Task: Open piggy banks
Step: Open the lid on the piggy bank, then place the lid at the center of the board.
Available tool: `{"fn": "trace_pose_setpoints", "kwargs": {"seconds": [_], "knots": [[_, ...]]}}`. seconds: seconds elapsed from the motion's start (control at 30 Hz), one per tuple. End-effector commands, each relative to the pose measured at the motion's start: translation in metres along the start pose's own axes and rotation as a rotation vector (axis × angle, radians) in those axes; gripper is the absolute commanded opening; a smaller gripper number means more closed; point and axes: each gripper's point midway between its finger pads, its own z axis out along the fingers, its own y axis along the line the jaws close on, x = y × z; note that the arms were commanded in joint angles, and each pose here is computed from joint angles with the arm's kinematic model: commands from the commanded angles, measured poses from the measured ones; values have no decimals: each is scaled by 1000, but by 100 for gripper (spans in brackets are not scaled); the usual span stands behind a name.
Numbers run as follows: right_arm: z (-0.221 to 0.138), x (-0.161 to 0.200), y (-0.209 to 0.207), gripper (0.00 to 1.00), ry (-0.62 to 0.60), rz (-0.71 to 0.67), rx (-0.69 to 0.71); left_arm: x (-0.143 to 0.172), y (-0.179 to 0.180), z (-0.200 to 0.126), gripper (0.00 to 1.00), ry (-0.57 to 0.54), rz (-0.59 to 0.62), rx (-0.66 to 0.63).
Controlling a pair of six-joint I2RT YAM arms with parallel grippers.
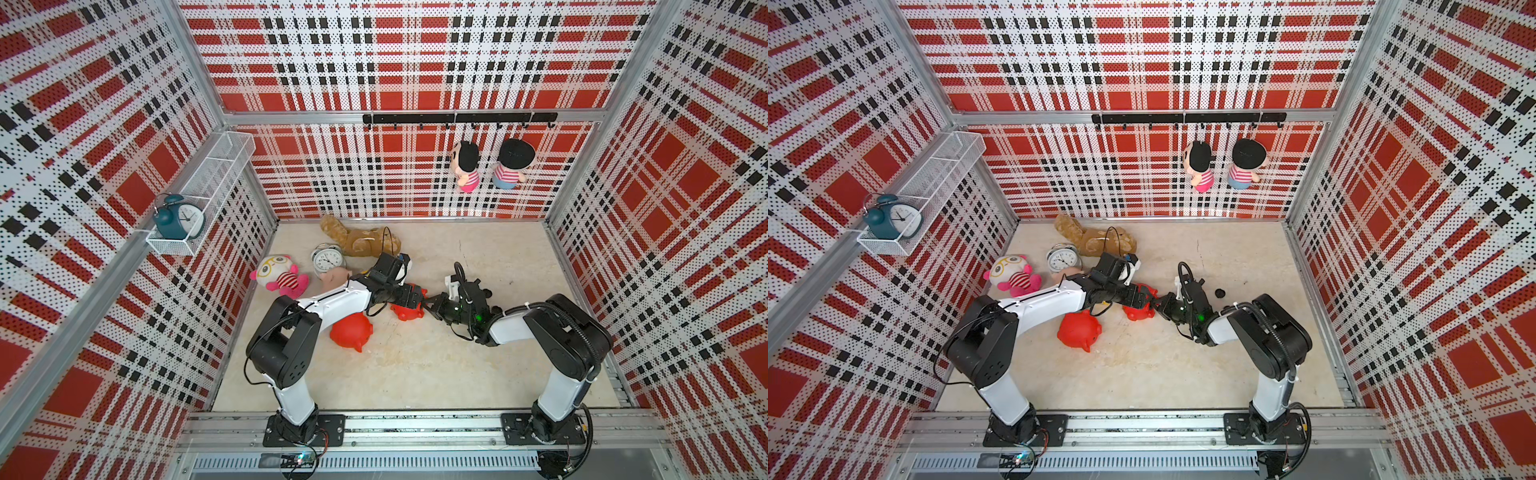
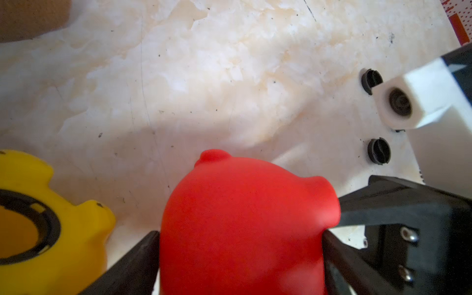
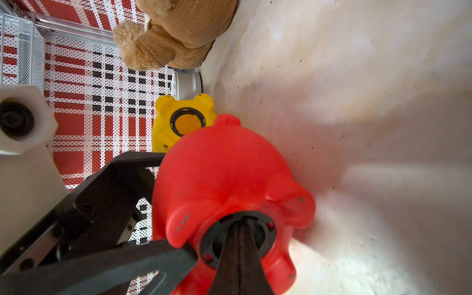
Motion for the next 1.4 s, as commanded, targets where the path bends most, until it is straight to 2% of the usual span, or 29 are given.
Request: {"fn": "trace_pose_setpoints", "kwargs": {"seconds": [0.0,0.27,0.53,0.7,0.83,0.93,1.0,1.17,1.37], "knots": [[-5,-28,23,0,-106,-19,-92,68,4,10,93,222,-15,16],[-23,-31,10,0,-138,32,-85,71,27,8,93,217,-56,-52],[-31,-27,6,0,-135,49,-86,66,27,6,93,201,-61,-54],[-41,-27,-6,0,-138,26,-34,60,30,3,93,176,-66,-75],[-53,-33,-20,0,-132,-56,82,49,31,-1,94,138,-78,-94],[-64,-40,-32,0,-128,-161,224,37,28,-4,95,101,-82,-87],[-73,-47,-38,0,-128,-234,311,27,25,-8,98,78,-67,-80],[-89,-70,-50,0,-115,-364,483,5,18,-20,98,9,-15,-70],[-94,-90,-70,0,-61,-470,649,-22,17,-52,98,-153,24,-66]]}}
